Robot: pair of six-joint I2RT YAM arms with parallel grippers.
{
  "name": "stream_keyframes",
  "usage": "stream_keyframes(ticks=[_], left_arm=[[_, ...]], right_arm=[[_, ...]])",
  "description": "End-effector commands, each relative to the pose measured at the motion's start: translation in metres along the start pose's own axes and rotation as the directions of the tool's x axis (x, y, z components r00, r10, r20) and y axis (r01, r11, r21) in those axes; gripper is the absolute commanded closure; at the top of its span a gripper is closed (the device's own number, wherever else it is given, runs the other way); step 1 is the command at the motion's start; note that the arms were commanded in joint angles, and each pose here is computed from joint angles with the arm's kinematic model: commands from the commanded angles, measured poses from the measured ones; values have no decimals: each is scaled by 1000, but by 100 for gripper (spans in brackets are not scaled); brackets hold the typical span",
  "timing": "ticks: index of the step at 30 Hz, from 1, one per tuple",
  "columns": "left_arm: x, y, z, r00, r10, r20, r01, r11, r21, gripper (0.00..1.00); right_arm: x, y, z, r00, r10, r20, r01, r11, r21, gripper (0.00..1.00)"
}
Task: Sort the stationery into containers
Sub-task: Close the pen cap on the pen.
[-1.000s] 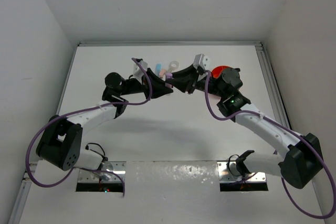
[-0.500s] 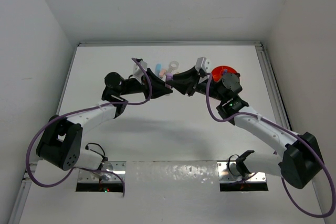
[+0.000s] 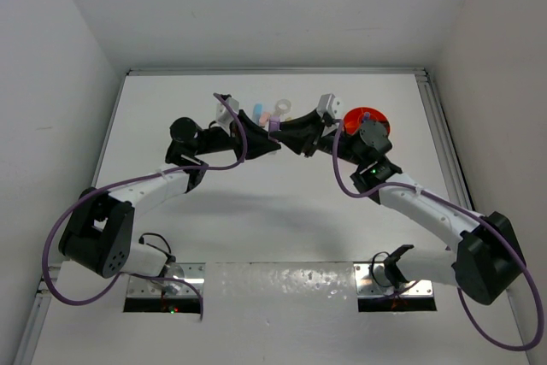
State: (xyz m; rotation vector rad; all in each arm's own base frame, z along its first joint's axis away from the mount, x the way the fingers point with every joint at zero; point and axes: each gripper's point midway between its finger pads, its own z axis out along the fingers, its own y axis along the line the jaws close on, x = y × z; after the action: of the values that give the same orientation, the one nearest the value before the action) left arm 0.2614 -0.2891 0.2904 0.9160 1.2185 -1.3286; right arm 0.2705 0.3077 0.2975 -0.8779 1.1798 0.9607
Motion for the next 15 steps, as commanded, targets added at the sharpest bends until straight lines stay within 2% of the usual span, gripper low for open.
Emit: stream_keyframes(ticks=[1, 11, 15], left_arm=[[-165, -69, -9, 721, 527, 451, -567, 822, -55, 100], [-168, -70, -10, 705, 545, 454, -583, 809, -67, 100], [-166, -71, -9, 717, 525, 458, -567, 822, -56, 100]], right_arm=[[164, 40, -56, 813, 322, -485, -335, 940, 62, 100], [165, 41, -59, 806, 305, -508, -322, 945, 57, 100], [172, 44, -62, 795, 323, -513, -338, 939, 68, 100]])
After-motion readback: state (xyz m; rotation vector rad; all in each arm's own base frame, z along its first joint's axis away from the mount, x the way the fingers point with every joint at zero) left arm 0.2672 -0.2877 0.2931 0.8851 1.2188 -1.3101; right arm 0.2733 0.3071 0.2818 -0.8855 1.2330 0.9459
